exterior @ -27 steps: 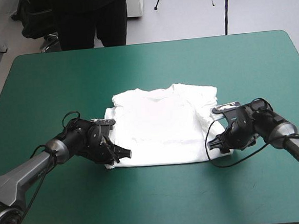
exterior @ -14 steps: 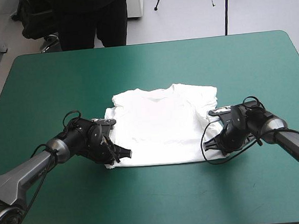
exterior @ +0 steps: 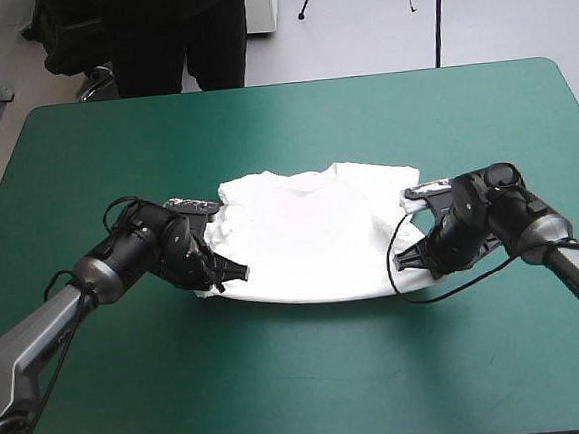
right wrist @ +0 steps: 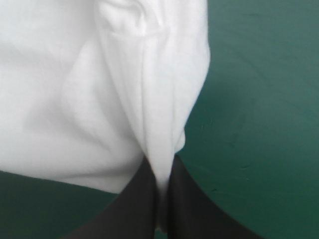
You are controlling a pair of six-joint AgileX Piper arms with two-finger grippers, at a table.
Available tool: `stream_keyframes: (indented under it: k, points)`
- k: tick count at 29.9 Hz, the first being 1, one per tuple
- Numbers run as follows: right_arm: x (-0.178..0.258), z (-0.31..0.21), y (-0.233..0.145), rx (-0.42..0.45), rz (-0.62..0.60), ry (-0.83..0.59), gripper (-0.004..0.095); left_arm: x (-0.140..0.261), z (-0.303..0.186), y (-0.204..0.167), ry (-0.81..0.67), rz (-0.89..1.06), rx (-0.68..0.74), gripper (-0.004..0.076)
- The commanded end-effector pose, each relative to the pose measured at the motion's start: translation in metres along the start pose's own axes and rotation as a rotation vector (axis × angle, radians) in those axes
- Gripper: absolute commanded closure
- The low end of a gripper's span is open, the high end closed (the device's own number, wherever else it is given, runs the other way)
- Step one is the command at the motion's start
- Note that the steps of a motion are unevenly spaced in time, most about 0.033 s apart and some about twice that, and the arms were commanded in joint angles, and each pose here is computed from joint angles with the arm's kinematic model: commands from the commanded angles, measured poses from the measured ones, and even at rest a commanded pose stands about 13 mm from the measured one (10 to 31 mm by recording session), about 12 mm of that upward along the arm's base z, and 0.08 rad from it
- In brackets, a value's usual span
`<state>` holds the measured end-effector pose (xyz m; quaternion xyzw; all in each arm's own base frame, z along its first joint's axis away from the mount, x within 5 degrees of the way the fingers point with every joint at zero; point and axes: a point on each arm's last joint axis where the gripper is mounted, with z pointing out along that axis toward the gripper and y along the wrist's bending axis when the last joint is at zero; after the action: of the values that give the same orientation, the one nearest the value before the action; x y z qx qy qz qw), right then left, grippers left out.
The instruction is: Fold the cloth
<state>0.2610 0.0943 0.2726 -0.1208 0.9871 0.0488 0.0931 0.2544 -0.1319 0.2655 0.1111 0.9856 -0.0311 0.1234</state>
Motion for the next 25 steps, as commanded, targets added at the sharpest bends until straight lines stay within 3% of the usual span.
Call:
stream_keyframes:
  k: [1,14,25]
  points:
    - [-0.004,-0.039,0.002,-0.001,-0.011,-0.091,0.0925,0.0,-0.034,0.0,-0.09,-0.004,0.02,0.0733]
    - [-0.012,-0.081,0.01,-0.068,0.008,-0.194,0.0925,0.012,-0.083,0.01,-0.262,-0.079,0.017,0.0733]
    - [-0.036,-0.098,0.009,-0.06,0.04,-0.461,0.0925,-0.011,-0.088,0.017,-0.507,-0.145,-0.041,0.0733]
